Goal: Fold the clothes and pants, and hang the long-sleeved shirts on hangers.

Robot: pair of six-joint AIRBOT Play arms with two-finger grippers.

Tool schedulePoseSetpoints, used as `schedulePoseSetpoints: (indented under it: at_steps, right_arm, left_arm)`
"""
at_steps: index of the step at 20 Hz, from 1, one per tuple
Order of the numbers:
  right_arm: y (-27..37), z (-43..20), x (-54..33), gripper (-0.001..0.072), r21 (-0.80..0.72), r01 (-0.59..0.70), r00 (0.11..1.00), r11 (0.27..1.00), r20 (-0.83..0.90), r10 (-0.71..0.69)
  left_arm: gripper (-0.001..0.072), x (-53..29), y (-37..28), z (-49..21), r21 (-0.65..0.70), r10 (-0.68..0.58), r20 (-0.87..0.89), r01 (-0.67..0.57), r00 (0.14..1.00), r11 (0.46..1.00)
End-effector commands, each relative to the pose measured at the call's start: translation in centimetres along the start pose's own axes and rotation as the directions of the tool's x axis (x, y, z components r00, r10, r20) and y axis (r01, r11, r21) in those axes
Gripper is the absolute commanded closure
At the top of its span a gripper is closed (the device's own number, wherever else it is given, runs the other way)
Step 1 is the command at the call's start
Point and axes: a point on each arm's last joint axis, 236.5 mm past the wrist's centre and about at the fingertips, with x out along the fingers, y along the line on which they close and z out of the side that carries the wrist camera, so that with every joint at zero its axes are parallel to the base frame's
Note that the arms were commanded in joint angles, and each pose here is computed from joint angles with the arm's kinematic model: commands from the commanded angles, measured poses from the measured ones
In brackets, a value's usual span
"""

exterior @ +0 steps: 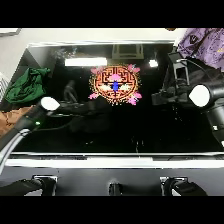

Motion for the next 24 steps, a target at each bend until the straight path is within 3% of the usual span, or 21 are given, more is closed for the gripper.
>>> schedulePoseSetpoints:
  at_steps: [1,2,3,4,5,6,9,11,13,14,16,21,24]
  right_arm:
    - [-1.8,-3.8,-1.3,0.056,-0.028,0.075,0.986,0.997,-0.149,-0.079]
    - [-2.0,-4.6,-1.2,0.0524,-0.033,0.079,0.979,0.996,-0.185,-0.084]
    - [-2.1,-5.0,-1.0,0.0368,-0.039,0.082,0.976,0.996,-0.197,-0.088]
    - [-2.3,-5.2,-0.8,0.0279,-0.06,0.088,0.974,0.994,-0.202,-0.098]
    - [-2.8,-5.5,-0.6,0.028,-0.097,0.1,0.971,0.99,-0.209,-0.119]
    - [-3.7,-5.8,-0.3,0.0282,-0.1,0.129,0.966,0.987,-0.211,-0.147]
    - [-7.5,-7.3,1.8,0.0215,0.205,0.19,0.967,0.96,-0.21,-0.146]
    - [-6.2,-9.8,5.1,0.0217,0.483,0.034,0.971,0.875,-0.222,0.084]
    - [-1.2,-10.0,8.3,0.0218,0.663,-0.233,0.906,0.711,-0.116,0.406]
    - [0.9,-10.0,9.6,0.0217,0.69,-0.312,0.865,0.653,-0.078,0.495]
    - [4.5,-11.0,12.3,0.0215,0.698,-0.386,0.796,0.603,-0.077,0.6]
    - [10.4,-12.4,16.9,0.0188,0.663,-0.45,0.725,0.599,-0.121,0.678]
    - [12.1,-12.3,18.2,0.0165,0.66,-0.453,0.728,0.599,-0.114,0.676]
  left_arm:
    - [0.0692,5.8,-4.8,-3.2,-0.054,-0.083,0.011,0.084,0.996,0.995]
    - [0.0679,7.0,-3.9,-4.0,-0.077,-0.063,-0.012,0.062,0.998,0.995]
    - [0.0548,7.5,-3.1,-4.0,-0.108,-0.049,-0.019,0.047,0.999,0.993]
    - [0.0323,7.3,-2.5,-3.4,-0.119,-0.044,-0.013,0.042,0.999,0.992]
    - [0.0123,6.3,-1.9,-2.1,-0.135,-0.044,0.001,0.043,0.999,0.99]
    - [0.0083,4.9,-1.0,-0.8,-0.133,-0.041,0.009,0.042,0.999,0.99]
    - [0.008,-1.6,3.5,3.3,-0.117,0.029,0.033,-0.025,0.999,0.993]
    - [0.008,-6.2,6.7,5.3,-0.128,0.088,0.065,-0.079,0.994,0.989]
    - [0.008,-9.9,9.0,6.3,-0.164,0.122,0.088,-0.107,0.989,0.981]
    - [0.0081,-11.3,9.9,6.6,-0.184,0.135,0.097,-0.116,0.986,0.976]
    - [0.0081,-12.9,11.3,7.0,-0.221,0.148,0.107,-0.122,0.983,0.968]
    - [0.0083,-14.3,13.0,7.7,-0.266,0.164,0.128,-0.126,0.978,0.956]
    - [0.0083,-14.5,13.3,7.8,-0.271,0.167,0.132,-0.126,0.977,0.954]
